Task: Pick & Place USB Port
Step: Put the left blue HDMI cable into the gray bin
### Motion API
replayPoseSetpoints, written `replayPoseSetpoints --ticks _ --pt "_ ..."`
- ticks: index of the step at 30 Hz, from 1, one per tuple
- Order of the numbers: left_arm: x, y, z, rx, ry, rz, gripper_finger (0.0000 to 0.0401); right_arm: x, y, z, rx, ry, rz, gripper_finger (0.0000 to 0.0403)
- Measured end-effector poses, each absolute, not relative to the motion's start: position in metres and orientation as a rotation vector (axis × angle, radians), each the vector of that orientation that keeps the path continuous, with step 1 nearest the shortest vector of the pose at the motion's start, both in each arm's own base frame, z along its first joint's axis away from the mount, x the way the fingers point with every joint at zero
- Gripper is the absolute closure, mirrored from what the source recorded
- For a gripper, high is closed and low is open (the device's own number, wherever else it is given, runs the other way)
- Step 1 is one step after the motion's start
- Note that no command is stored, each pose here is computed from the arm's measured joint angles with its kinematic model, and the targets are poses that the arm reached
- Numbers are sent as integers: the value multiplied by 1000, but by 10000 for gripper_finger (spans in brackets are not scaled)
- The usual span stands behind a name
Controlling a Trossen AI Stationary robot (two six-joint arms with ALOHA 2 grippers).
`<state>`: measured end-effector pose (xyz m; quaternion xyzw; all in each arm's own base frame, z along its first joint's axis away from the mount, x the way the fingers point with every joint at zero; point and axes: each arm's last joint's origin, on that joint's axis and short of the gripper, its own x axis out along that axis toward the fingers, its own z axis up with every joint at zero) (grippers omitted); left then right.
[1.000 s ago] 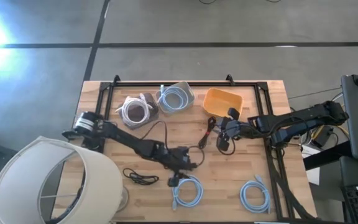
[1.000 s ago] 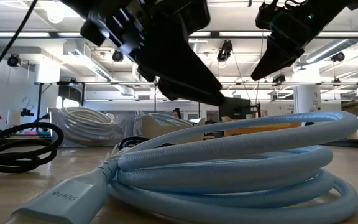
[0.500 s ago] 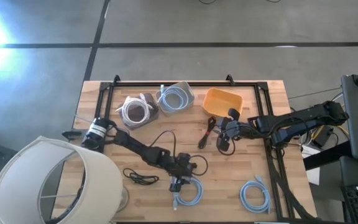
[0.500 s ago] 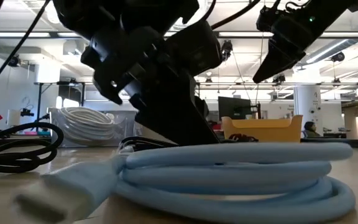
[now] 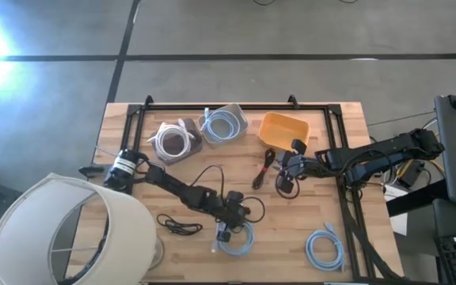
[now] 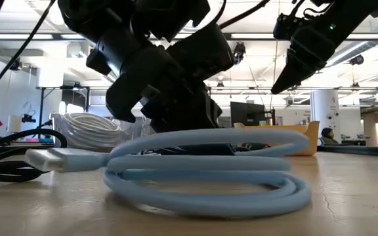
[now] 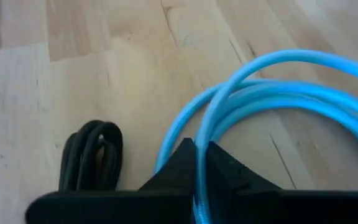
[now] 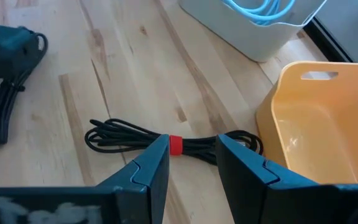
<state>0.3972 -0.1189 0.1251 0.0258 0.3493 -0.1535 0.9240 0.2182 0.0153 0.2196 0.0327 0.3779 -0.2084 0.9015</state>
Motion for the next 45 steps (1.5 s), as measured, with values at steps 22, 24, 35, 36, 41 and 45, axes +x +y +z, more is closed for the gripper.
replayPoseSetpoints --ticks 22,24,35,36,41,45 --pt "364 -70 263 308 444 121 380 220 15 221 65 758 -426 278" --pt "358 -62 277 302 402 157 380 220 15 221 55 760 -422 278" --pt "350 10 299 424 427 554 378 222 16 223 29 742 -407 278" --pt "351 20 296 417 440 581 378 222 16 223 27 742 -406 278" --pt "352 73 281 395 513 717 376 222 16 223 27 742 -406 278" --pt "349 106 280 355 492 816 375 222 16 223 27 744 -406 278"
